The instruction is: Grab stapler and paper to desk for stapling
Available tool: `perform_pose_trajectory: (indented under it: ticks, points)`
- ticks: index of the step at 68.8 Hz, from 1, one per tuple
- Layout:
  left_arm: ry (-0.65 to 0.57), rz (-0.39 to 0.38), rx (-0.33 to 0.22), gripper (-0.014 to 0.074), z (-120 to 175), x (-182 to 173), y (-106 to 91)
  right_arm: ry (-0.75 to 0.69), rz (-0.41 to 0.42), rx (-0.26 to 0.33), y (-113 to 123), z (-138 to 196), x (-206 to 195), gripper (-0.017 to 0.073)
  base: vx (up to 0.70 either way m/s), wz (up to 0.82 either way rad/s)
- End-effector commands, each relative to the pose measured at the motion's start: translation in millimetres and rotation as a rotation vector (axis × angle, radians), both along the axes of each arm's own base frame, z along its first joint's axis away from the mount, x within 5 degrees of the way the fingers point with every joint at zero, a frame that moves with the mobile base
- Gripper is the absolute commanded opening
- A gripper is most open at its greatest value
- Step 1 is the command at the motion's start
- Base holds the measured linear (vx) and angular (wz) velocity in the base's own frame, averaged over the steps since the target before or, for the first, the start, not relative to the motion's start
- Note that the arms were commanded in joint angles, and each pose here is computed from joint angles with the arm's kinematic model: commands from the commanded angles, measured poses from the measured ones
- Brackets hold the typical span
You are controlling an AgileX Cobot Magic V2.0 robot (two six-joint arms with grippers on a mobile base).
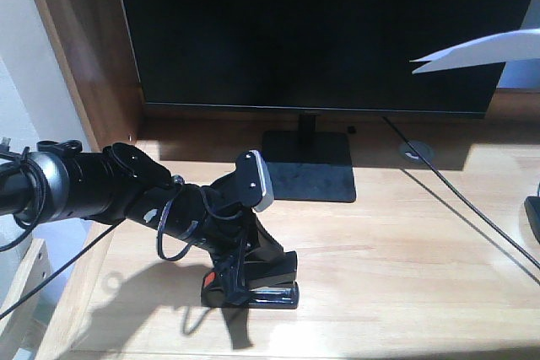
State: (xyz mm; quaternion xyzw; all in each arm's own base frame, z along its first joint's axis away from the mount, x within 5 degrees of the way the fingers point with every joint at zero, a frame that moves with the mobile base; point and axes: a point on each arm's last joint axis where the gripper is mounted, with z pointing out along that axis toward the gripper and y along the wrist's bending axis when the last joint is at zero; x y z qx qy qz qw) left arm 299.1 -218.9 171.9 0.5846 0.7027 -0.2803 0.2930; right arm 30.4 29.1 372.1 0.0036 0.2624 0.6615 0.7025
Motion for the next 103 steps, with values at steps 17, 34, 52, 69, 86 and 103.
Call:
perform_pose_trajectory:
  ticks: [17, 34, 52, 69, 86, 103]
  points:
    - [-0.031, 0.008, -0.073, -0.0006, 24.6, -0.3, -5.1, -0.044, 0.000, 0.017, -0.9, 9.3, -2.7, -0.0010, 0.00, 0.00]
    - [-0.031, 0.008, -0.073, -0.0006, 24.6, -0.3, -5.1, -0.044, 0.000, 0.017, -0.9, 9.3, -2.7, -0.0010, 0.00, 0.00]
    - [-0.031, 0.008, -0.073, -0.0006, 24.6, -0.3, -5.1, -0.044, 0.000, 0.017, -0.9, 9.3, -2.7, -0.0010, 0.00, 0.00]
    - [-0.031, 0.008, -0.073, -0.0006, 24.6, -0.3, -5.1, -0.044, 0.000, 0.017, -0.9, 9.3, -2.7, -0.0010, 0.00, 0.00]
    - [-0.031, 0.008, -0.073, -0.0006, 24.6, -0.3, -5.1, -0.042, 0.001, 0.021, -1.2, 9.4, -2.6, -0.0010, 0.00, 0.00]
    - [-0.031, 0.008, -0.073, -0.0006, 24.6, -0.3, -5.1, -0.031, -0.009, 0.000, 0.1, 8.4, -1.4, -0.0010, 0.00, 0.00]
